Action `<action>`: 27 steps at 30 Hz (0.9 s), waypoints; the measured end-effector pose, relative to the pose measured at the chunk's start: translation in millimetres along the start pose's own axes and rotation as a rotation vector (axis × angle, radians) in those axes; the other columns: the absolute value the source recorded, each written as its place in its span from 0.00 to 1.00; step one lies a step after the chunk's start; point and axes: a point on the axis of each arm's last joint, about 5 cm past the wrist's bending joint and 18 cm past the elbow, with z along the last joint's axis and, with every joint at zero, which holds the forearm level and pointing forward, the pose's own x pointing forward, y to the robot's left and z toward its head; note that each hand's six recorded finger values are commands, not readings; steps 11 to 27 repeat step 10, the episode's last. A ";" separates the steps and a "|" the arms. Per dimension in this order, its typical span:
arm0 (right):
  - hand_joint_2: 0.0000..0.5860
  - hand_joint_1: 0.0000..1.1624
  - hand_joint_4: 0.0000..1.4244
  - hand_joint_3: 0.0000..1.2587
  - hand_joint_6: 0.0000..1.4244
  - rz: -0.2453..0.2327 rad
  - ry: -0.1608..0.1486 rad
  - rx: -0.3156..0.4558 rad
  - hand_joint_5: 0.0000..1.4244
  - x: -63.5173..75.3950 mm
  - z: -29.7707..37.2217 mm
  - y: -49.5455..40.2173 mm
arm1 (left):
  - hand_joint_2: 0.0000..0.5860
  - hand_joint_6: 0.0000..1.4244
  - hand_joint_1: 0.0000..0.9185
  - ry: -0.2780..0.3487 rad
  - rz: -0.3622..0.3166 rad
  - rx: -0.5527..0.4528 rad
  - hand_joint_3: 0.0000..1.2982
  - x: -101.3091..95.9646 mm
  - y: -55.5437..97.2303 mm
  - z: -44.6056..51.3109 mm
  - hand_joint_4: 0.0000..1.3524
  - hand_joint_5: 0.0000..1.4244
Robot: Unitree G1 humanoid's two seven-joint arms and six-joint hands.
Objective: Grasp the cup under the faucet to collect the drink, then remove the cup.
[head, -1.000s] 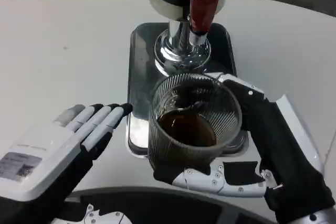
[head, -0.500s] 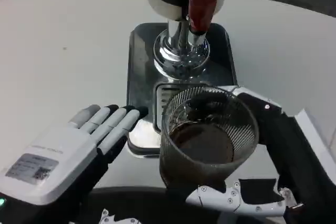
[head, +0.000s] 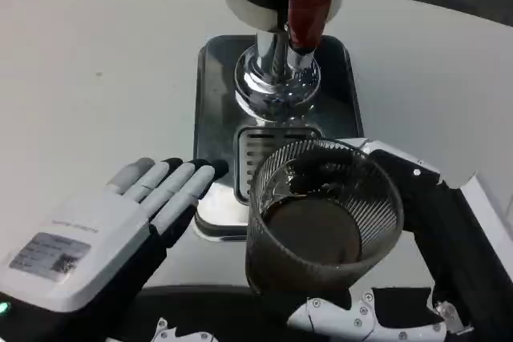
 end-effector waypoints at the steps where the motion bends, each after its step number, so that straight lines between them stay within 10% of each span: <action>1: 0.21 0.97 0.60 0.51 0.97 0.000 0.002 0.000 0.67 -0.3 -0.1 0.0 | 0.00 0.00 0.00 0.001 -0.001 -0.001 0.00 -0.1 -0.2 0.0 0.00 0.00; 27: 0.21 0.97 0.60 0.51 0.97 -0.002 0.004 0.001 0.67 -1.2 0.6 -0.2 | 0.00 0.00 0.00 0.005 0.001 -0.004 0.00 -0.7 0.3 1.0 0.00 0.00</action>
